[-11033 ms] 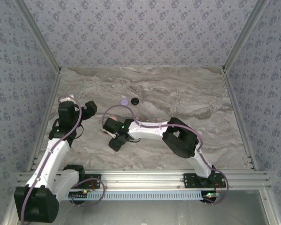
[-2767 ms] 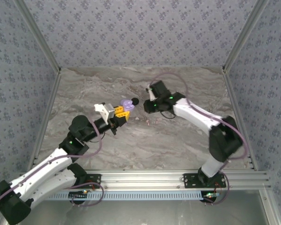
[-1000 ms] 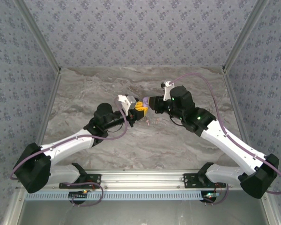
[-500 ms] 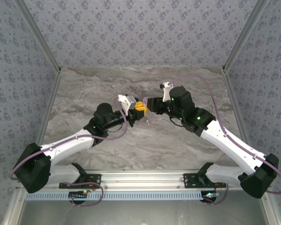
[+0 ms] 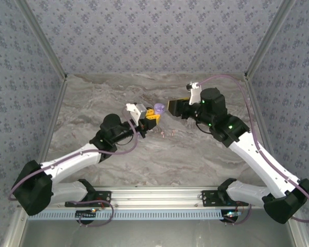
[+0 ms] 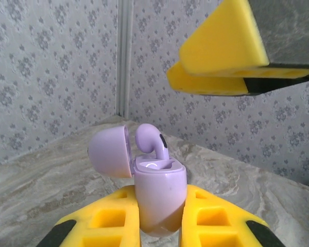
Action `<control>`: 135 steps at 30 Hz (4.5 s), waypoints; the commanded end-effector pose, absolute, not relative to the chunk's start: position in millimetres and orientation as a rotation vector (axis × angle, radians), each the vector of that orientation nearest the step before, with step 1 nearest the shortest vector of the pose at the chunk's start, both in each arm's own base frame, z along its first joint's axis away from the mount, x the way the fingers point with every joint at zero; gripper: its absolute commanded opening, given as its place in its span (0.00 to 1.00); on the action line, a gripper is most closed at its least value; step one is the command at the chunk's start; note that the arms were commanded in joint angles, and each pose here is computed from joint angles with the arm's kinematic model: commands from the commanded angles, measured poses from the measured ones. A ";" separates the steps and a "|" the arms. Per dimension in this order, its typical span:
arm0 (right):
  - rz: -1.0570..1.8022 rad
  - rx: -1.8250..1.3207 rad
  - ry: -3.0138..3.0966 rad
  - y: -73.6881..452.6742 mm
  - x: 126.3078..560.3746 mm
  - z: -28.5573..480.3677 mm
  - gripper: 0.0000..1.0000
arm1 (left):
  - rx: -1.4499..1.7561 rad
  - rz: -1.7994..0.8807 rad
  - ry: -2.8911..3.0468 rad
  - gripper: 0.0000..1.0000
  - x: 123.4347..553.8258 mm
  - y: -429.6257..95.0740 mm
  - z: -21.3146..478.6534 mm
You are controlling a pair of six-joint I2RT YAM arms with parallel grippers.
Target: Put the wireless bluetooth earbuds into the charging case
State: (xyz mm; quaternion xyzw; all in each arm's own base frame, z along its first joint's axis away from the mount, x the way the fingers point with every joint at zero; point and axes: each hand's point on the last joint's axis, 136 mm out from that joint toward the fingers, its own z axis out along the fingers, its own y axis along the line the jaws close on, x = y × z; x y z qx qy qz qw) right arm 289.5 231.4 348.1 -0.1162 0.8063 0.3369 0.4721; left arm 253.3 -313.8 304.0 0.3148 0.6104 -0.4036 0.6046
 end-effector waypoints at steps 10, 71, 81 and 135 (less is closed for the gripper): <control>1.048 -0.454 1.842 244.4 267.8 392.9 0.57 | 0.771 -0.898 1.171 0.00 232.5 -305.1 375.4; 0.254 -0.706 2.689 396.5 334.1 15.2 0.34 | 0.568 -0.570 1.363 0.00 213.3 -200.7 348.5; 0.205 -0.759 2.714 388.9 322.3 12.4 0.31 | 0.566 -0.568 1.361 0.00 213.6 -200.4 349.9; 0.695 -0.574 2.026 259.2 303.8 273.5 0.21 | 0.688 -0.796 1.396 0.00 224.9 -262.4 331.6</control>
